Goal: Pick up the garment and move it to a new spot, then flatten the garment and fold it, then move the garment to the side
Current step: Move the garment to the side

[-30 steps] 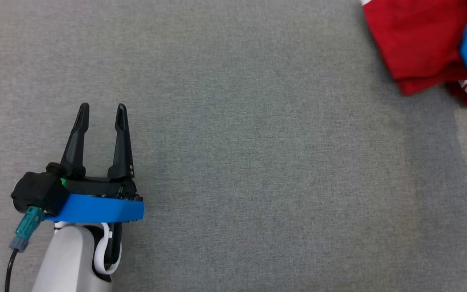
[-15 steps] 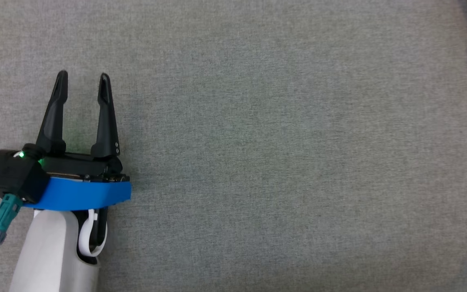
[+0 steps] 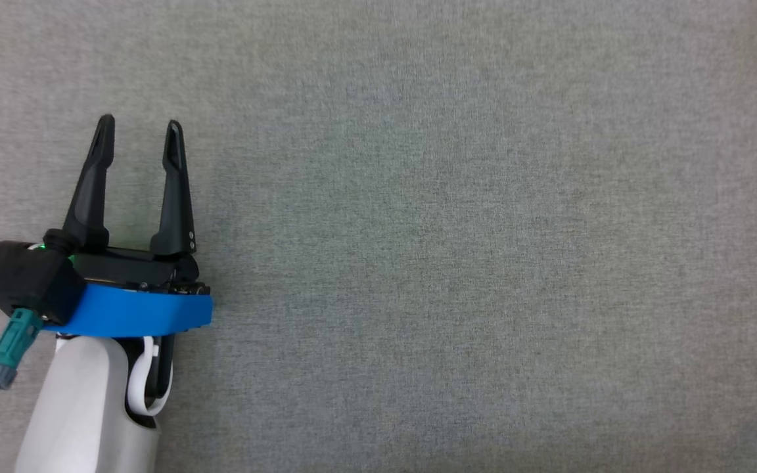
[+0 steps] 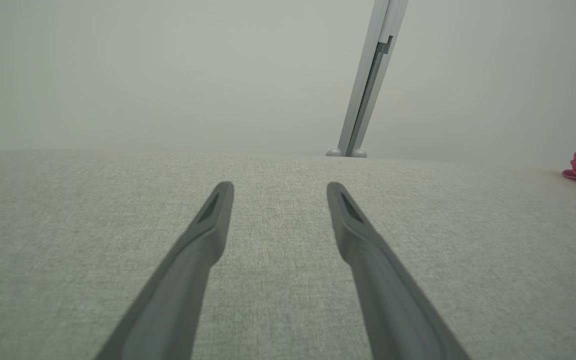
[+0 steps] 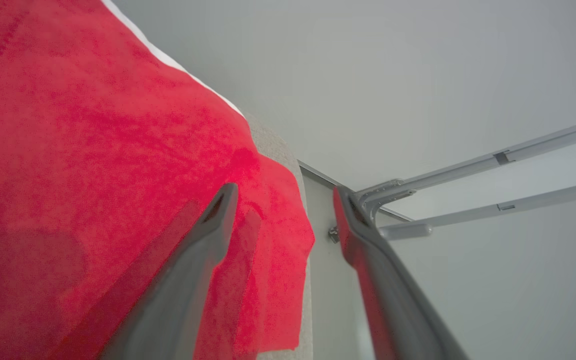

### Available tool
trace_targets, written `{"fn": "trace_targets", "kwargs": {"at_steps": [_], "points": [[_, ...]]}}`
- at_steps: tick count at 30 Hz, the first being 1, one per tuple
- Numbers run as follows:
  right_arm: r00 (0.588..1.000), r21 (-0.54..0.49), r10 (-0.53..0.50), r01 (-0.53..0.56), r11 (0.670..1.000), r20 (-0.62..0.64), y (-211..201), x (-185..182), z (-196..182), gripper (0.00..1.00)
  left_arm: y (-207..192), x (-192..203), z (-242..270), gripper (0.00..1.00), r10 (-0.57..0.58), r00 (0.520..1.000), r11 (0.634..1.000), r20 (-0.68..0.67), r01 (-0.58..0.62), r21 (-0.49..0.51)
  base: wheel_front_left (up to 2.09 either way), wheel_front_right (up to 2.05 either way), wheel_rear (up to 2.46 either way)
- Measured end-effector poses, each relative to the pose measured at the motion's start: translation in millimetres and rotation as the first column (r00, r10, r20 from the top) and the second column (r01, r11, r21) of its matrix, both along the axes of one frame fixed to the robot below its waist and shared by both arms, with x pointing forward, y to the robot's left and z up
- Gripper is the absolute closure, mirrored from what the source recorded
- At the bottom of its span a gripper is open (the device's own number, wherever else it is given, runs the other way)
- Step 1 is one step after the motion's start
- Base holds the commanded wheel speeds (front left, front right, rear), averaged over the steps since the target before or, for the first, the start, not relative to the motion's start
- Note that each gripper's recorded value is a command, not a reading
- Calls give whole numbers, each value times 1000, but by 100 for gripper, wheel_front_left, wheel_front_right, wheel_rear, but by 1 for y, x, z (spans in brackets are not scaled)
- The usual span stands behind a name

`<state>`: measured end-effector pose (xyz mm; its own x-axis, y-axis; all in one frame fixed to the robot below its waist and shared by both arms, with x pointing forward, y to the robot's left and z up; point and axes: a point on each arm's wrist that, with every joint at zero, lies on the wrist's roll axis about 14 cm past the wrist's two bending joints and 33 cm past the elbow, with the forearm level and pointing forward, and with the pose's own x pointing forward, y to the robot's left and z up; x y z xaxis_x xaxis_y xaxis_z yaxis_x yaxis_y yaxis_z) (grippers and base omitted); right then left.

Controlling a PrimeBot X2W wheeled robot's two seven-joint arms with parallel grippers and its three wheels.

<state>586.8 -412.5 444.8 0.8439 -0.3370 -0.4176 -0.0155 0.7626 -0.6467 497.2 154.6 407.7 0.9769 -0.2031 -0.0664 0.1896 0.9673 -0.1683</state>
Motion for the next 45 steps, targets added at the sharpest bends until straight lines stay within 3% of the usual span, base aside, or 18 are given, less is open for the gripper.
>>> {"fn": "trace_targets", "kwargs": {"at_steps": [5, 10, 20, 29, 45], "points": [[977, 222, -24, -24, 975, 214, 39, -3, 22, 0, 4, -13, 21, 0, 18, 1000, 1000, 21, -18, -5, 0, 0, 0], [934, 395, -21, -130, 909, 356, 97, -29, 31, 0, 10, -35, 39, 0, 36, 999, 999, 33, -36, 0, 0, 0, 0], [874, 510, 11, -294, 809, 486, 165, -106, 60, 0, 17, -82, 57, 0, 67, 997, 998, 34, -66, -13, 0, 0, 0], [840, 594, -33, -355, 722, 542, 203, -165, 76, 0, 30, -119, 69, 0, 116, 992, 993, 49, -114, -28, 0, 0, 0], [844, 616, -52, -346, 707, 533, 211, -206, 70, 0, 39, -143, 59, 0, 136, 991, 990, 12, -135, -27, 0, 0, 0]]}}
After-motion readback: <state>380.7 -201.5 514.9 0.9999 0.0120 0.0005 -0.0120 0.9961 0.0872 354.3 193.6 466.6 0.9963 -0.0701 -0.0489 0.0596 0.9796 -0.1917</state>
